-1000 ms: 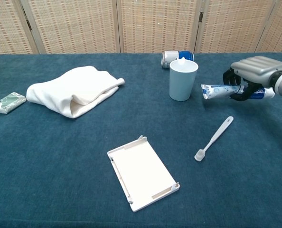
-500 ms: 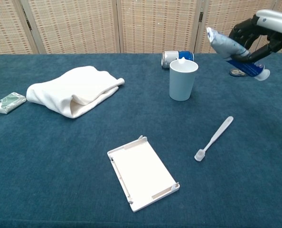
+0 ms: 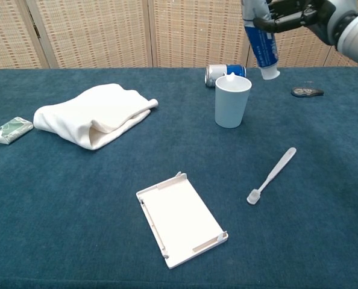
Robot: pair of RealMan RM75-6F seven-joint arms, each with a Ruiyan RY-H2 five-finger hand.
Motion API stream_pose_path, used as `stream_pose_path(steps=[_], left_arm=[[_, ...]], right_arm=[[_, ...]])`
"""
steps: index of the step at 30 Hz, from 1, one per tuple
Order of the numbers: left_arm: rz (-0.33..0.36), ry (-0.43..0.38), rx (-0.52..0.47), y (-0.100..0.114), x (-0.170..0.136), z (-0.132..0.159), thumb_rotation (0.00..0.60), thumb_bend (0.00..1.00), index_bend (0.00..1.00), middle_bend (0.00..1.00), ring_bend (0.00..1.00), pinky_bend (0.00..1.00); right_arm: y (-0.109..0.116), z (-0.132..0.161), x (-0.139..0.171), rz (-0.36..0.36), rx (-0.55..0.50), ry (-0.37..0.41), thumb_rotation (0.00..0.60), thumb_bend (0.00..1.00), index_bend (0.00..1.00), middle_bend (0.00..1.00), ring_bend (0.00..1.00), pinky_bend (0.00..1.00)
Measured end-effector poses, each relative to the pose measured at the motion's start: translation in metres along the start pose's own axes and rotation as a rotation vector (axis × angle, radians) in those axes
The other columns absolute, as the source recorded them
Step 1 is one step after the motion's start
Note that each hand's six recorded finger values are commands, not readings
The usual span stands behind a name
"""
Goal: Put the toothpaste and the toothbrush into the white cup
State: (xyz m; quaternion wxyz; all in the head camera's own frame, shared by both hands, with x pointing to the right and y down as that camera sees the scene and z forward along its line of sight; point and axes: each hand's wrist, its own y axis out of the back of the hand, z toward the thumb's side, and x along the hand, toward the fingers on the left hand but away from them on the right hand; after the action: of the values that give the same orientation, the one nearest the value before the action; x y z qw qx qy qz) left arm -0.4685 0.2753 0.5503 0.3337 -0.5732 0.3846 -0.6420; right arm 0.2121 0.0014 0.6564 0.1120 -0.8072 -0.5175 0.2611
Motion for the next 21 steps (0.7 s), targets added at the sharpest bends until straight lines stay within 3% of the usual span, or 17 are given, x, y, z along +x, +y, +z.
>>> stream_pose_path(steps=[15, 21], left_arm=[[-0.011, 0.024, 0.002, -0.002, -0.004, -0.008, 0.6, 0.17, 0.25, 0.08, 0.06, 0.21], [-0.024, 0.033, 0.006, -0.004, -0.005, -0.011, 0.6, 0.17, 0.25, 0.08, 0.06, 0.21]], right_arm=[[-0.039, -0.018, -0.047, -0.034, -0.141, -0.06, 0.6, 0.27, 0.71, 0.64, 0.43, 0.39], [-0.053, -0.027, -0.057, -0.025, -0.186, -0.086, 0.6, 0.27, 0.71, 0.62, 0.42, 0.34]])
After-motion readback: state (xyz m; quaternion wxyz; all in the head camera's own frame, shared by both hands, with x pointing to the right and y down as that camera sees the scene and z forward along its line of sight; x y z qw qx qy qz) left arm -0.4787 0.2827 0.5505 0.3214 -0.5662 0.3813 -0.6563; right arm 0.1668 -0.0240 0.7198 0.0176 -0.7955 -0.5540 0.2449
